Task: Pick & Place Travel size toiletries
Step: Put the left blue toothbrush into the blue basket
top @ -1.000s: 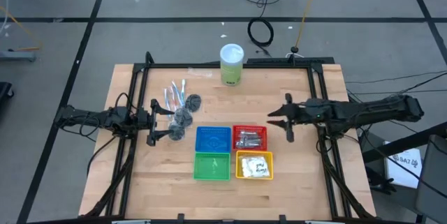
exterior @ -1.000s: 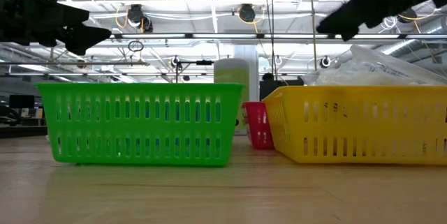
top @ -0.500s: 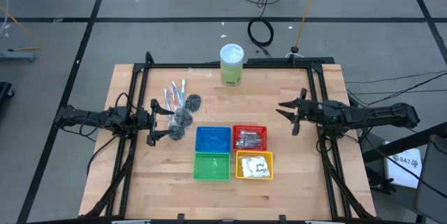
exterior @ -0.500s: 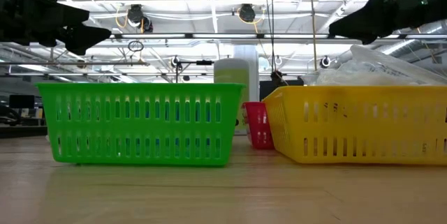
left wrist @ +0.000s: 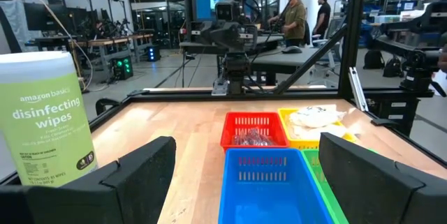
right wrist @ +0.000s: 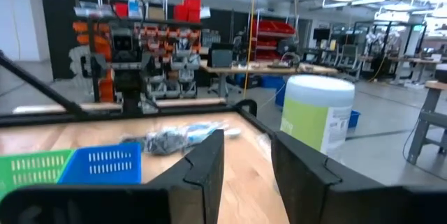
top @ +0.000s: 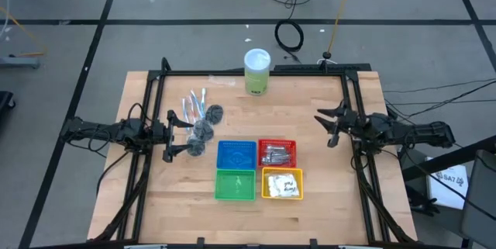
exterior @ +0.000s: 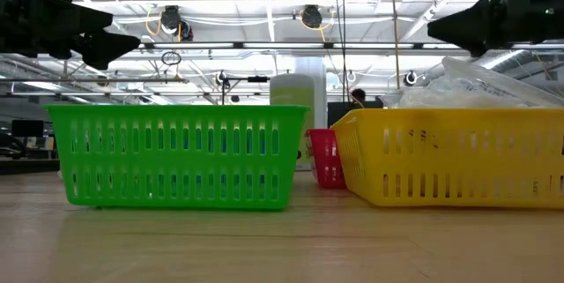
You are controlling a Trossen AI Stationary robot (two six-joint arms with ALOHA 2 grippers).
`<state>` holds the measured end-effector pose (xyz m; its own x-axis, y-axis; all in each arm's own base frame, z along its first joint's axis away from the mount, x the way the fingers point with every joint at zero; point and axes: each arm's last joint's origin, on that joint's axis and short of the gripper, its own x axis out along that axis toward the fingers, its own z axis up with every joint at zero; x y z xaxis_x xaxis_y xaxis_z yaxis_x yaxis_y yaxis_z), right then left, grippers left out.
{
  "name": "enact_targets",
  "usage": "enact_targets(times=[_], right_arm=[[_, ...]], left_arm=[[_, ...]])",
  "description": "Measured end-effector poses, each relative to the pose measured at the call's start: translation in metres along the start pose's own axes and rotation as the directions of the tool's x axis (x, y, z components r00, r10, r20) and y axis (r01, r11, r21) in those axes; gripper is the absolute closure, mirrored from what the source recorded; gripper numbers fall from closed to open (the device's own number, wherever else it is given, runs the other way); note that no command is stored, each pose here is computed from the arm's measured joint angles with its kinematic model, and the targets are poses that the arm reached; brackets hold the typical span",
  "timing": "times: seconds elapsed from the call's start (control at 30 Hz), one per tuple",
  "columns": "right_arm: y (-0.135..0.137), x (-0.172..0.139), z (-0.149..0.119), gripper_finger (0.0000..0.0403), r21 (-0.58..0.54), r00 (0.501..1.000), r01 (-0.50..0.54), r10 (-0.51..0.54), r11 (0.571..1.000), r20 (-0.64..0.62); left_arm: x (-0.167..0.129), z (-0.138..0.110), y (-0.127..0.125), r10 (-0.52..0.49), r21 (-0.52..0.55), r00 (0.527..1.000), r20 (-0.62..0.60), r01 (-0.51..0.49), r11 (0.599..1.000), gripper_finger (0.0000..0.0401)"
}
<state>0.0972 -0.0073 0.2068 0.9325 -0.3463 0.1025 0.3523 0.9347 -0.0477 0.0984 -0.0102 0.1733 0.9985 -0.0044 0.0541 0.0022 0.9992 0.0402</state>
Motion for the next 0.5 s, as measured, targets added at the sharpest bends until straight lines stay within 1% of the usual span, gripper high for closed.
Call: enact_targets(times=[0.1, 0.37, 0.43, 0.5], right_arm=[[-0.002, -0.005, 0.002, 0.0292, 0.015, 1.0, 0.002, -0.002, 1.0, 0.025], [-0.004, -0.01, -0.001, 0.0291, 0.041, 1.0, -0.003, 0.003, 0.999, 0.015], [-0.004, -0.01, -0.003, 0.0291, 0.053, 1.0, -0.004, 0.003, 0.999, 0.02], [-0.002, -0.008, -0.012, 0.0291, 0.058, 1.0, -0.013, 0.012, 0.998, 0.022]], left_arm=[[0.0, 0.0, 0.0, 0.0, 0.0, 1.0, -0.001, 0.0, 1.0, 0.0054], [0.0, 0.0, 0.0, 0.0, 0.0, 1.0, -0.001, 0.0, 1.0, 0.0054], [0.0, 0.0, 0.0, 0.0, 0.0, 1.0, 0.0, 0.0, 1.0, 0.0054], [0.0, 0.0, 0.0, 0.0, 0.0, 1.0, -0.001, 0.0, 1.0, 0.0054]])
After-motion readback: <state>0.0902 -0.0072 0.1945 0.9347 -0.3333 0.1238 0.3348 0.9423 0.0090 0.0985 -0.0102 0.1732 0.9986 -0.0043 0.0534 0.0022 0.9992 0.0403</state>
